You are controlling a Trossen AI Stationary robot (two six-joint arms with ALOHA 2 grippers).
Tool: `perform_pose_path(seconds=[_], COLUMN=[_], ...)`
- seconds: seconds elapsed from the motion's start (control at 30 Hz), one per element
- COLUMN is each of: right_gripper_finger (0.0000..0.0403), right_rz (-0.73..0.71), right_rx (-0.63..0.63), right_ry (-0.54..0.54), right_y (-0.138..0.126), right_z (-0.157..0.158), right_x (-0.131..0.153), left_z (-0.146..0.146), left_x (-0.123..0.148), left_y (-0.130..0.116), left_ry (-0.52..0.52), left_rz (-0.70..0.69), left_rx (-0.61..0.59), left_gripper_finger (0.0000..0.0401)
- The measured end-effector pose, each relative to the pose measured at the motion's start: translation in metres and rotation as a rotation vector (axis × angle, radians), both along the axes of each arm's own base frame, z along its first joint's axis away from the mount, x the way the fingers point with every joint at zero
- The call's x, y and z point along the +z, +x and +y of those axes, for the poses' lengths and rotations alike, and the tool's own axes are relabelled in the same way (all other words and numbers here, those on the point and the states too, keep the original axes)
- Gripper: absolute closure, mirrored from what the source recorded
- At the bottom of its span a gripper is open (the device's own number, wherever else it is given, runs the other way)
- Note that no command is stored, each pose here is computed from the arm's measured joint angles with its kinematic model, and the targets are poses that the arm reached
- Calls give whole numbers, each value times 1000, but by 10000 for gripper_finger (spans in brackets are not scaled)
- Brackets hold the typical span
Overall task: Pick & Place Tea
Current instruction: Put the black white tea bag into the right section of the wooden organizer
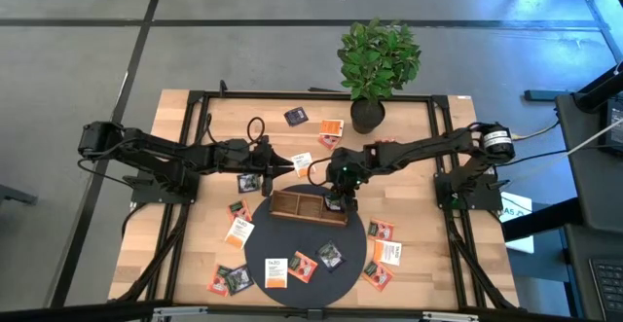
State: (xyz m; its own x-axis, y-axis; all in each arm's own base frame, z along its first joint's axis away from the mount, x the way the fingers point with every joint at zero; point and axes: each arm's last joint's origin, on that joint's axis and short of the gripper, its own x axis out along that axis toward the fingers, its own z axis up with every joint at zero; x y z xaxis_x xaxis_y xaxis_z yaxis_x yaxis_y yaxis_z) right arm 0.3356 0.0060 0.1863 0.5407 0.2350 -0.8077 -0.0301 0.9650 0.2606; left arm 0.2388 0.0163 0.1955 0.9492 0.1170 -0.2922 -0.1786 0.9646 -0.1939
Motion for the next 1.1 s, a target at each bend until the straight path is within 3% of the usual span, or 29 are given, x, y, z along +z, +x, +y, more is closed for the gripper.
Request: perform_pose_path(seconds=[0.23, 0.6, 0.9, 1.1], right_gripper_finger=[395, 399, 399, 399], right_rz=[-15, -119, -257, -365], right_rx=[30, -56, -177, -191], right_ry=[-24, -170, -52, -21], right_y=[-1, -15, -42, -54], right_z=[9, 43, 46, 44], right_x=[3, 34, 18, 10], left_z=[0, 0, 0, 0], left_x=[0, 0, 0, -1], left_y=[0, 0, 0, 0], left_ry=[28, 32, 23, 22], left_rz=[3, 4, 6, 9], left_rx=[-8, -9, -7, -7], left_gripper_finger=[326, 326, 326, 326])
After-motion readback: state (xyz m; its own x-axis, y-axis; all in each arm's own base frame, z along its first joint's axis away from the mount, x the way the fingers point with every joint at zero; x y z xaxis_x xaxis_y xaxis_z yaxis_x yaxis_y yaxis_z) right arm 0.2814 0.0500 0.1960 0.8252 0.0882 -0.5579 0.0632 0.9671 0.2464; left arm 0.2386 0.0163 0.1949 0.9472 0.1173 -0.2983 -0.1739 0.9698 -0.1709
